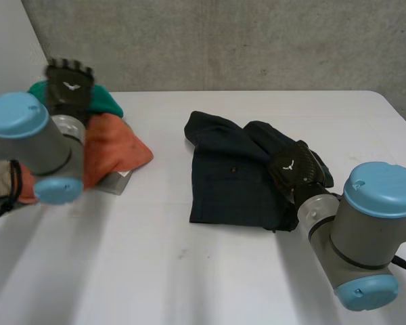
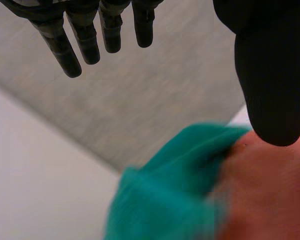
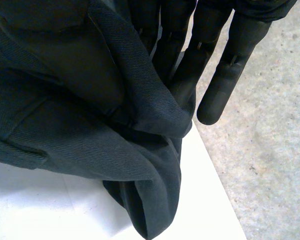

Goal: Fold the laundry.

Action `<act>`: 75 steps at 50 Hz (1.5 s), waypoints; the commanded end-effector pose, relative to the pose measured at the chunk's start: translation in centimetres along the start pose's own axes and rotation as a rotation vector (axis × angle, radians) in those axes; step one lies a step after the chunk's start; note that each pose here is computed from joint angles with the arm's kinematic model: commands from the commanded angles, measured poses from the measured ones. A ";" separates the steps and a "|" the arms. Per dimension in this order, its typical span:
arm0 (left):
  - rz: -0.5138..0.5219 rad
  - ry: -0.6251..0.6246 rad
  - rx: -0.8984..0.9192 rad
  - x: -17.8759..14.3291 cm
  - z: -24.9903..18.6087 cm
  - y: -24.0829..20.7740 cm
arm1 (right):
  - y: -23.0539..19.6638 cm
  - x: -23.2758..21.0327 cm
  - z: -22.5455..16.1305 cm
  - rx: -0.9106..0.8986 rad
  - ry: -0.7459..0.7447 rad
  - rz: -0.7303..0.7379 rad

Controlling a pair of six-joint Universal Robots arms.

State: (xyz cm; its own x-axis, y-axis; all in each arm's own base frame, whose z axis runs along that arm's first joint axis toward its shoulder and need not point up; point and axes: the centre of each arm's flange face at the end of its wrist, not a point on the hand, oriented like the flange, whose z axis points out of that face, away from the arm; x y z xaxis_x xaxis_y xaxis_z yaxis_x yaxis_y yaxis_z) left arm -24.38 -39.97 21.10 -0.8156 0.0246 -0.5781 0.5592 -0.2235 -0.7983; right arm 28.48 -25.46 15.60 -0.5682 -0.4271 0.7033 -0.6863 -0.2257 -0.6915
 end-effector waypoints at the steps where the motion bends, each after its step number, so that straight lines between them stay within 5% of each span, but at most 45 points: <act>1: 0.006 0.186 0.033 3.1 -2.3 0.0 | 0.1 -0.1 -0.1 -0.006 -0.009 -0.001; 14: 0.104 0.248 -0.155 5.2 1.1 7.5 | 0.4 -0.3 -0.2 -0.016 -0.016 0.000; 18: 0.141 0.197 -0.160 4.0 2.9 9.1 | 0.4 -0.3 -0.2 -0.014 -0.016 -0.002; 23: 0.232 -0.079 -0.238 -1.9 6.9 12.2 | 0.3 -0.3 -0.2 -0.013 -0.017 -0.002; 27: 0.304 -0.168 -0.274 -3.9 7.8 13.3 | 0.3 -0.3 -0.2 -0.011 -0.017 -0.002; 34: 0.310 -0.134 -0.299 -3.5 6.6 13.2 | 0.2 -0.2 -0.2 -0.010 -0.014 -0.002; 49: 0.117 -0.064 -0.163 -3.0 1.2 1.9 | -2.4 2.4 -1.0 0.050 0.048 0.001; 57: -0.054 0.039 -0.072 -2.5 -5.2 -4.6 | -4.8 4.6 -2.2 0.084 0.063 0.013; 66: -0.317 0.424 -0.096 4.2 -15.5 -6.8 | -6.9 5.8 -2.5 0.157 0.053 0.072; 75: -0.329 0.619 -0.134 10.5 -20.1 -5.4 | -6.4 5.3 -2.9 0.110 0.002 0.082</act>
State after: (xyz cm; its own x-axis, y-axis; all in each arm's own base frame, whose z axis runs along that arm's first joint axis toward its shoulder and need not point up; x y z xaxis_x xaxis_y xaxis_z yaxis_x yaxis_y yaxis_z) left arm -30.85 -21.33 19.25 -0.7929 0.5448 -0.2728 0.3137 -0.0188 -0.9493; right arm 28.73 -23.98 24.73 -0.6330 -0.4216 0.6492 -0.5683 -0.3164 -0.7596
